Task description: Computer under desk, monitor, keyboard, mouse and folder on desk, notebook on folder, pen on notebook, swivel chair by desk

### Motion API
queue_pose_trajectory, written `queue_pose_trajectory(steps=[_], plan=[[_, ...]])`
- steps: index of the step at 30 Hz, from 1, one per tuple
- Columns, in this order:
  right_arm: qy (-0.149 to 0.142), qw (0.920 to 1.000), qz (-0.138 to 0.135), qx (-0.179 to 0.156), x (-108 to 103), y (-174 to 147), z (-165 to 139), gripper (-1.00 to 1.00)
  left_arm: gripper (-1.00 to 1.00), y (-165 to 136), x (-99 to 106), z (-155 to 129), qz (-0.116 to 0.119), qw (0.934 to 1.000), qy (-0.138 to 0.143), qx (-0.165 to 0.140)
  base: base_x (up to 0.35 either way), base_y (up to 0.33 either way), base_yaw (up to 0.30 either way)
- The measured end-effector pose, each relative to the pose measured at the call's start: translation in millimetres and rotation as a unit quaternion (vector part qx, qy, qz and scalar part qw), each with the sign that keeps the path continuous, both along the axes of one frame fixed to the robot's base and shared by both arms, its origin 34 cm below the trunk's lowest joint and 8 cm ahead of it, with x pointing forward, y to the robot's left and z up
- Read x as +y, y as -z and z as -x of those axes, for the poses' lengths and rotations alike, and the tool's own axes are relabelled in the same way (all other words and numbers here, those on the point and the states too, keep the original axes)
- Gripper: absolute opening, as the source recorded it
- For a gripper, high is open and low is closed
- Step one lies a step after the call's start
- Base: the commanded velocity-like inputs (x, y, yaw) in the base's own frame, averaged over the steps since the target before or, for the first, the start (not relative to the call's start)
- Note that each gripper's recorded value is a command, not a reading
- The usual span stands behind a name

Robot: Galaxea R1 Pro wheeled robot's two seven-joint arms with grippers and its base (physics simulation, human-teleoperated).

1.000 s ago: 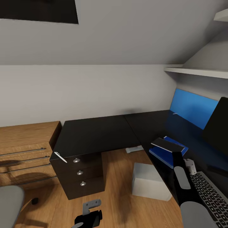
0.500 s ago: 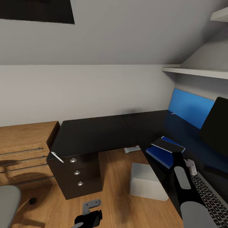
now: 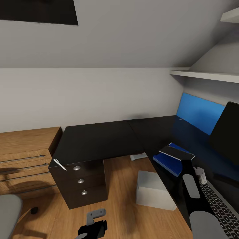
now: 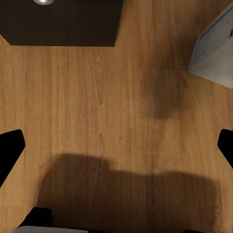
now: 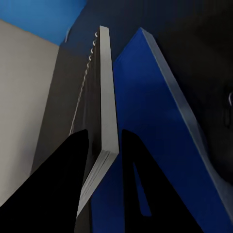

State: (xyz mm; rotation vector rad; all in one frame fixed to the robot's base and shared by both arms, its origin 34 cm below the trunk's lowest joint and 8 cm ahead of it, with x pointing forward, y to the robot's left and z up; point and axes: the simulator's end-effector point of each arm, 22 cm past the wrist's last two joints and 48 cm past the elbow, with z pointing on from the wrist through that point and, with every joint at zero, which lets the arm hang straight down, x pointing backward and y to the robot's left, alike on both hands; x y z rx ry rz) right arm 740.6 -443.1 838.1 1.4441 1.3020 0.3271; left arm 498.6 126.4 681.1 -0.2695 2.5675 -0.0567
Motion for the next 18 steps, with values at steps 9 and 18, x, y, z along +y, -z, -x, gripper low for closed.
queue_pose_trajectory(steps=[9,18], plan=[[0.001,1.0000,0.001,0.009,0.1,4.8,2.1,-1.00,1.00,-0.2,-1.1,0.2,0.001,1.0000,0.001,0.000,0.112,0.016,0.000],[-0.005,0.9987,0.037,0.035,-2.3,6.9,4.8,-1.00,1.00,0.0,-1.2,0.3,0.001,1.0000,0.001,0.000,0.034,0.003,0.000]])
